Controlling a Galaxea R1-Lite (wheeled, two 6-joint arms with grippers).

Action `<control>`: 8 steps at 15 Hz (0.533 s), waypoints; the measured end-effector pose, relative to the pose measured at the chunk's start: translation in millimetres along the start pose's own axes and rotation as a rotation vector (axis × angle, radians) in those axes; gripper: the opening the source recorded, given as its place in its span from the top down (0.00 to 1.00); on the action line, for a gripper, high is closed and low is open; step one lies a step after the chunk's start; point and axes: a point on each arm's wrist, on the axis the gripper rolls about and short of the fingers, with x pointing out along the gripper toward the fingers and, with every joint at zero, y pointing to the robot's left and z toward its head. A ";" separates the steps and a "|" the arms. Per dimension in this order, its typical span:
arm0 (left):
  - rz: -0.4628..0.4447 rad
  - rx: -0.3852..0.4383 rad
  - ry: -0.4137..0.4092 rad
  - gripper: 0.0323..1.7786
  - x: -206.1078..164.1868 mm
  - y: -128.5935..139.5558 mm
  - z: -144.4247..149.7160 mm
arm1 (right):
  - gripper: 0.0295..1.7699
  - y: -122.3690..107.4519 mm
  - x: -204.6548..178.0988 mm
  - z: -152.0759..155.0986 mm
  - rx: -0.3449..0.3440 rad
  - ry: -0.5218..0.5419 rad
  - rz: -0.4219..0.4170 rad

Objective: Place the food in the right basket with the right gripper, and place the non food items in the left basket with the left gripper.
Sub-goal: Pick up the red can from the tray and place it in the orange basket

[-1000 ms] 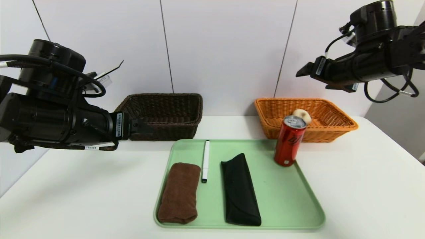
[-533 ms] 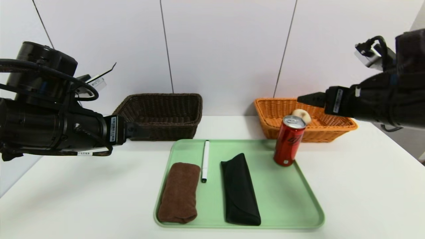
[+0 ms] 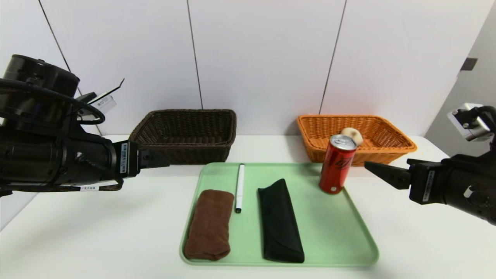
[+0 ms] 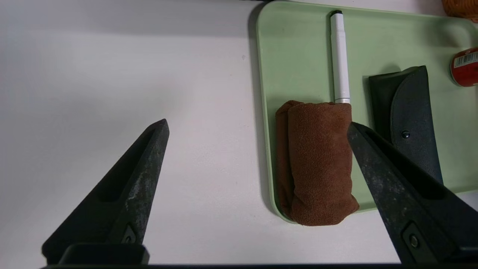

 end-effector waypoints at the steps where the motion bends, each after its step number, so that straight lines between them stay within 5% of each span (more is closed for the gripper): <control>1: -0.001 0.000 -0.003 0.05 -1.1 0.0 0.0 | 0.04 -1.1 2.0 -8.6 0.002 -0.004 0.000; 8: -0.003 0.001 -0.009 0.05 -6.3 1.2 -2.7 | 0.04 5.9 30.6 -51.3 -0.014 -0.077 -0.040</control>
